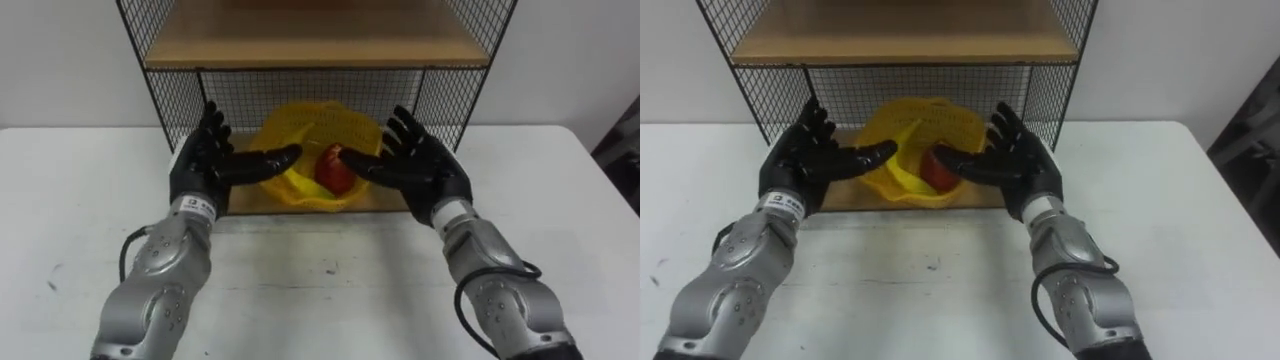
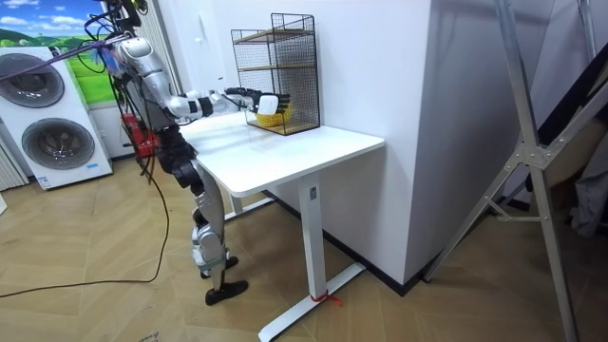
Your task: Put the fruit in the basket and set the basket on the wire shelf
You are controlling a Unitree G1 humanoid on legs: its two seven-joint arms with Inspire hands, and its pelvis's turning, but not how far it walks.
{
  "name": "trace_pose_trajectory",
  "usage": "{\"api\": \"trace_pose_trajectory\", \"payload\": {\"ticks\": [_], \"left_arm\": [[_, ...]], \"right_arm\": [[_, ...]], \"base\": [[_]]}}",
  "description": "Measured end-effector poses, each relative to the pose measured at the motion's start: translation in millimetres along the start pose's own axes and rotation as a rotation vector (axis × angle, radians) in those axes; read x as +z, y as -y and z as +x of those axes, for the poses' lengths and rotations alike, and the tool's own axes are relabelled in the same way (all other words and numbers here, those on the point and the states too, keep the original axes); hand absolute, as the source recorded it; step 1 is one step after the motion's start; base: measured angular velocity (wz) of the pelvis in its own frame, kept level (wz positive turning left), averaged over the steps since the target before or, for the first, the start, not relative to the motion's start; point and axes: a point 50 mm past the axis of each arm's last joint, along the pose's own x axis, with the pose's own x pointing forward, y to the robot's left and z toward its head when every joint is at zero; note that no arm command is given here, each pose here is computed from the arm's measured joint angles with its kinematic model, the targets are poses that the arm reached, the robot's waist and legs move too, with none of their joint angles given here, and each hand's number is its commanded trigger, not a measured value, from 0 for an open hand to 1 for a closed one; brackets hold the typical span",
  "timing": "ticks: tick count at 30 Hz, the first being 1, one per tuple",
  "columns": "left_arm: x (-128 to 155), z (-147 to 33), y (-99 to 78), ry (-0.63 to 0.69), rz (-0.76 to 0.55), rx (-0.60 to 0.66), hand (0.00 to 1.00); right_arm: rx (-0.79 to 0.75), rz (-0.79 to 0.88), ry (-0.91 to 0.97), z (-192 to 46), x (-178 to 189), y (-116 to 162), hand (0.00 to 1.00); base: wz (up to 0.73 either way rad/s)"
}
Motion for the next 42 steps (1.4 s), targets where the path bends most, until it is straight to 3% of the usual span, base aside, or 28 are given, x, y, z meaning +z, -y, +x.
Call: {"api": "trace_pose_trajectory", "payload": {"ticks": [12, 22, 33, 39, 42], "left_arm": [[3.9, -29.9, -1.0, 0.111, 0.12, -0.092, 0.0], [-38.2, -69.9, -19.2, -0.036, 0.122, -0.089, 0.0], [-38.5, -86.1, -31.9, 0.011, 0.139, -0.067, 0.0], [2.3, -92.2, -50.6, 0.262, 0.254, 0.121, 0.0], [36.1, -100.7, -59.5, 0.463, 0.292, 0.27, 0.0]], "right_arm": [[0.063, -0.178, 0.148, -32.1, 17.0, -1.1, 0.0], [0.06, -0.248, 0.039, -70.2, -14.8, 13.4, 0.0], [0.023, -0.32, 0.141, -92.5, -3.1, 20.3, 0.0], [-0.156, -0.394, 0.261, -109.3, 13.4, 39.2, 0.0], [-0.288, -0.487, 0.381, -120.6, 37.6, 47.7, 0.0]], "base": [[-0.01], [-0.05], [0.0], [0.0], [-0.01]]}}
